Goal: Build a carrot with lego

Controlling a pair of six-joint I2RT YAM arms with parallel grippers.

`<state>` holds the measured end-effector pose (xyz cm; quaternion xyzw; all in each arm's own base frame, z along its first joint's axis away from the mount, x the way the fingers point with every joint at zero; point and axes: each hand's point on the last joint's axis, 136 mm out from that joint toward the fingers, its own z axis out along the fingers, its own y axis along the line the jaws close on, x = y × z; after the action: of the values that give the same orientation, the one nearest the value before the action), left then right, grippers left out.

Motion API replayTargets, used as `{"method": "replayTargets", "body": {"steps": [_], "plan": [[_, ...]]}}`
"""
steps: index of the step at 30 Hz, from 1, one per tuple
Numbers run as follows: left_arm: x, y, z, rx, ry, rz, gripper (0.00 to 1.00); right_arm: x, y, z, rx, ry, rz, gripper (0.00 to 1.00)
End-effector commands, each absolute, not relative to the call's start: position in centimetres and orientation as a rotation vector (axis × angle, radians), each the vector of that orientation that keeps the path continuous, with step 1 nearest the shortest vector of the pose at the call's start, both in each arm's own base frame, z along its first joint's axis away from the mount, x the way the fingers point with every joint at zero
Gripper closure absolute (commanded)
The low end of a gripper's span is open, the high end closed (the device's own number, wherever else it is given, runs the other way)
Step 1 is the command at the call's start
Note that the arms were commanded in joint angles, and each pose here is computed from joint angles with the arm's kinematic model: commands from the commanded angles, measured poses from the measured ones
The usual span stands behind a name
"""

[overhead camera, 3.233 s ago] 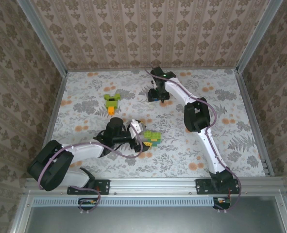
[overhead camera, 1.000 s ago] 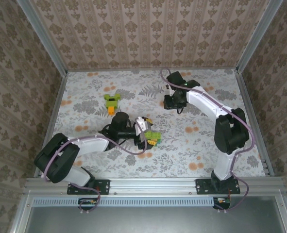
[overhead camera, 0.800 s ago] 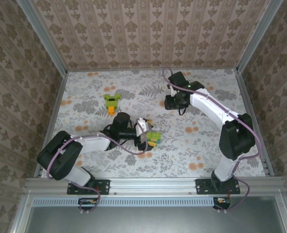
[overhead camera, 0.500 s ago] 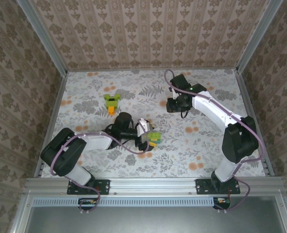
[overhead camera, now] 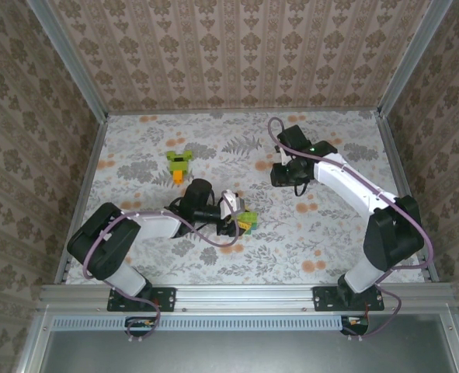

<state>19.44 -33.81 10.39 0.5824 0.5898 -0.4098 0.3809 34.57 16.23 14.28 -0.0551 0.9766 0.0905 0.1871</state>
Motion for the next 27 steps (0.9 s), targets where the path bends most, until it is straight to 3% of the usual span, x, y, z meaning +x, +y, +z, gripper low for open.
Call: {"method": "replayTargets", "body": {"steps": [1, 15, 27], "plan": [[19.6, -34.1, 11.0, 1.502, 1.472, -1.065, 0.51, 33.3, 16.1, 14.8, -0.144, 2.754, 0.269, 0.74], [19.0, -33.3, 10.1, 1.490, 1.519, -1.033, 0.66, 27.6, 17.0, 14.4, -0.189, 2.840, 0.429, 0.75], [17.1, -32.6, 9.0, 1.495, 1.580, -0.887, 0.67, 23.4, 20.8, 14.3, -0.235, 2.886, 0.475, 0.78]]}}
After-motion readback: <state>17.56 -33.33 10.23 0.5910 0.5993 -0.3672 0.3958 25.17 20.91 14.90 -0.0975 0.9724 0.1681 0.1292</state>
